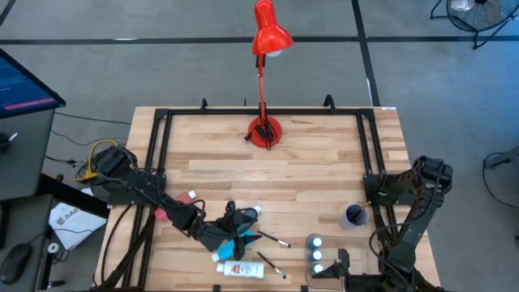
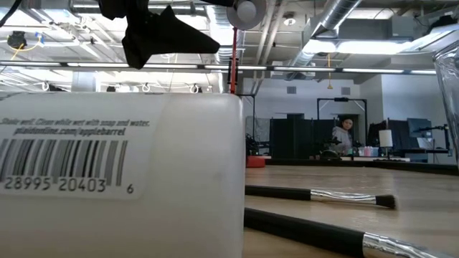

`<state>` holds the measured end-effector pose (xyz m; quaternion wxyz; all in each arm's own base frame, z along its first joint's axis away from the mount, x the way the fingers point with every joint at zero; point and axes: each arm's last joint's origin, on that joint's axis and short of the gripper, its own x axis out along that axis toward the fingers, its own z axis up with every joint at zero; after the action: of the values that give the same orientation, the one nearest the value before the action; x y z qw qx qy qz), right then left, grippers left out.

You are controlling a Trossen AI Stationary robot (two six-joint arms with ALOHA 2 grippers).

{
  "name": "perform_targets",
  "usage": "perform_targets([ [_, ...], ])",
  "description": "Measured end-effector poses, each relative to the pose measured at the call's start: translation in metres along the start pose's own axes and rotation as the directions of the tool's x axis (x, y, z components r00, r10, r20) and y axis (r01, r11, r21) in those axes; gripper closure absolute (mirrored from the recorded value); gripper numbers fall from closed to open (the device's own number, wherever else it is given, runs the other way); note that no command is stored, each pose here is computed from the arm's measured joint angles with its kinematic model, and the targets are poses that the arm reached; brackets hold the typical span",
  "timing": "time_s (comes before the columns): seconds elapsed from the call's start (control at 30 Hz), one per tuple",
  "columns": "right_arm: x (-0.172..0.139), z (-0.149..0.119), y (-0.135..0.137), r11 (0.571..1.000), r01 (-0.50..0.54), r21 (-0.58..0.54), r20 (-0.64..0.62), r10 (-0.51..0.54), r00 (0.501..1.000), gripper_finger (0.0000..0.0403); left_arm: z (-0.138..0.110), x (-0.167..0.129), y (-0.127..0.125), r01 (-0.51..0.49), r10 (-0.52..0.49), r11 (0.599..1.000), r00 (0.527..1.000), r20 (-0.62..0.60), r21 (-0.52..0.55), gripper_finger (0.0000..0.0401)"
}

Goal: Pick & Place Paint Supplies
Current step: Put the black paint bottle into the transparent bin

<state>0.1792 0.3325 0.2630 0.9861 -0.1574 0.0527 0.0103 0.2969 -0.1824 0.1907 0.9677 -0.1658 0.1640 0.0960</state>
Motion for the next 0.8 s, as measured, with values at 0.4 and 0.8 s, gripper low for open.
perform_targets([
  [0.4, 0.002, -0.001, -0.007, 0.962, -0.254, 0.098, -0.056, 0.26, 0.964, 0.0175, 0.0, 0.002, 0.002, -0.011, 0.011, 1.0, 1.0, -0.004, 0.004, 0.0155],
  [0.8, 0.01, 0.001, -0.057, 0.926, -0.238, 0.292, -0.246, 0.313, 0.917, 0.0175, -0.002, 0.012, 0.011, -0.033, 0.033, 0.999, 0.999, -0.024, 0.017, 0.0155],
])
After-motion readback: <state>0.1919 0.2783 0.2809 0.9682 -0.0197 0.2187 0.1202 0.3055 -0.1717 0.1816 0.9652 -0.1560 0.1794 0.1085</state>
